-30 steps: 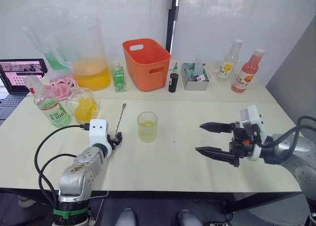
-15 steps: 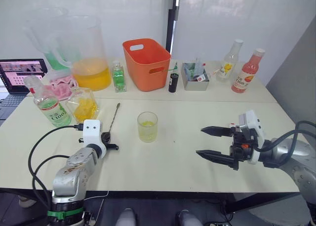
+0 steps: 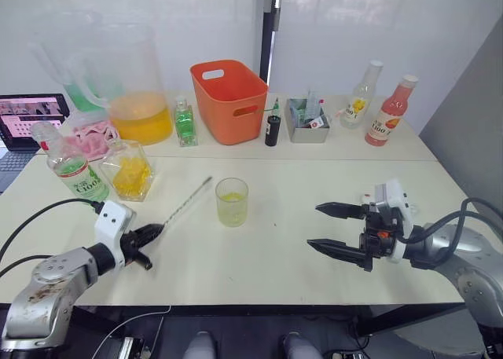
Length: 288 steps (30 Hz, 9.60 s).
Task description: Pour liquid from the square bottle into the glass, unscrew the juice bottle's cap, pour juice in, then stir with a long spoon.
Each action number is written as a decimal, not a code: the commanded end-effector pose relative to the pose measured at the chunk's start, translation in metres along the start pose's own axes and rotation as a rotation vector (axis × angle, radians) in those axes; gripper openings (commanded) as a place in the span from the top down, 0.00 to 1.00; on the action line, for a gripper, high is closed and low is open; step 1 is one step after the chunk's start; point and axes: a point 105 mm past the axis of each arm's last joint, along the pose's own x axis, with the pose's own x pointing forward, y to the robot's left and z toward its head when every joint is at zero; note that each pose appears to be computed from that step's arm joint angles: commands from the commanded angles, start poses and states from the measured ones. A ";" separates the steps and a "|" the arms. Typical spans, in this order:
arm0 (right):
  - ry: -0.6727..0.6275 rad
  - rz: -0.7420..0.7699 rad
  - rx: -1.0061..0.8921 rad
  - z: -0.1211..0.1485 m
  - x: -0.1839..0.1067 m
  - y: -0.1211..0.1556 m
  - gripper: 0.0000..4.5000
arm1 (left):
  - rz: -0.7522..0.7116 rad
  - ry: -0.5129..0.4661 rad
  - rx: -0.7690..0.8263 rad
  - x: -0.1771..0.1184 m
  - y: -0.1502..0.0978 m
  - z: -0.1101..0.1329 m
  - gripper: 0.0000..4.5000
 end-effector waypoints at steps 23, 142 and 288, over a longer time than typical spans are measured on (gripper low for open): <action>-0.051 -0.033 -0.046 0.004 0.005 0.011 0.00 | -0.160 0.266 0.159 -0.018 0.023 -0.007 0.29; -0.634 -0.180 0.364 0.195 0.100 -0.038 1.00 | -0.343 -0.360 0.174 -0.026 -0.025 0.151 0.00; -0.299 -0.038 -0.311 0.135 0.165 0.002 1.00 | -0.349 -0.218 0.118 0.003 -0.035 0.064 0.00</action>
